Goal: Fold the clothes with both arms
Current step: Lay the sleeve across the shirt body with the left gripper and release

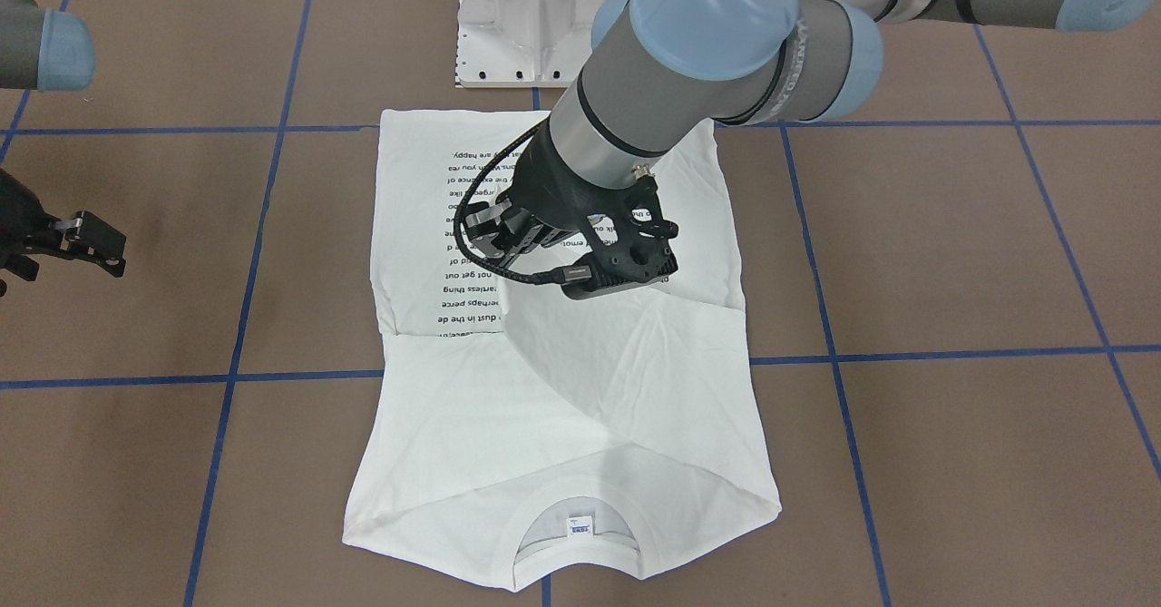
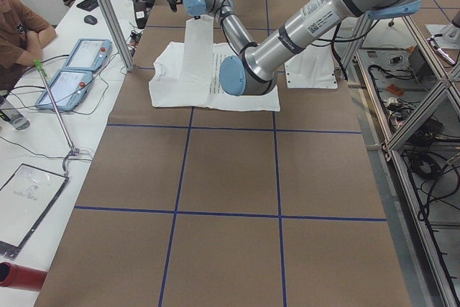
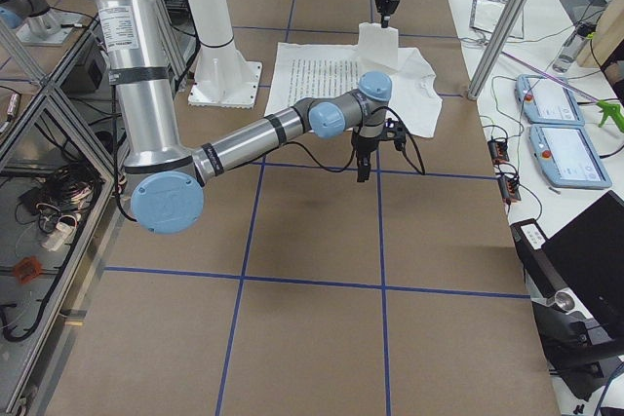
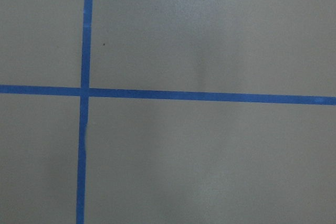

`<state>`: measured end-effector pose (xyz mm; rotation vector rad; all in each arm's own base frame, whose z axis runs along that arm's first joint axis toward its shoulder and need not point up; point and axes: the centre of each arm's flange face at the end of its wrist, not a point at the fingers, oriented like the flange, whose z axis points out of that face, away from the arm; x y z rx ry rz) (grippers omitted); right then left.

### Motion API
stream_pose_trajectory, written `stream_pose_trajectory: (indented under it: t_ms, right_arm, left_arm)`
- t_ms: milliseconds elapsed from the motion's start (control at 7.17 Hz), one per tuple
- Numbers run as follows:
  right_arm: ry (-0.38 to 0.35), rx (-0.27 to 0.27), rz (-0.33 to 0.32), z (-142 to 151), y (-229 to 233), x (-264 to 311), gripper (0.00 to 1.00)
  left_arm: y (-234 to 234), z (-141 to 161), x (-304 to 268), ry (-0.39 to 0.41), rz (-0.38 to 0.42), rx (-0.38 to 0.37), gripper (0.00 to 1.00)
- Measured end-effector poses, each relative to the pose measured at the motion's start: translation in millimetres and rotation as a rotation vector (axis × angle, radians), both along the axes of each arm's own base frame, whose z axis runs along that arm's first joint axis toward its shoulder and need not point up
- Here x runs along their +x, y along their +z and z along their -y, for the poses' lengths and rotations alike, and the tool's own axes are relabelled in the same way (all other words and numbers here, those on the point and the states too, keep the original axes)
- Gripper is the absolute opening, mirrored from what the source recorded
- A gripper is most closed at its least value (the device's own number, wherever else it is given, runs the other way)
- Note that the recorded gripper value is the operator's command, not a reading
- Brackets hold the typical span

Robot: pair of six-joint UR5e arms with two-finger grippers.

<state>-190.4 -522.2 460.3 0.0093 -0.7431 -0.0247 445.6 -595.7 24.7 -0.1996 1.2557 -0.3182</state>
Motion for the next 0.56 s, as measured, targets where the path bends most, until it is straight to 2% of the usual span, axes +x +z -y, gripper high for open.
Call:
stream_pose_trajectory:
  t_ms: [558]
  right_arm:
    - [0.003,-0.005,-0.001,9.4,0.1,-3.8,1.0]
  left_arm:
    - [26.6,-53.5,111.2,0.008,0.076,0.022,0.0]
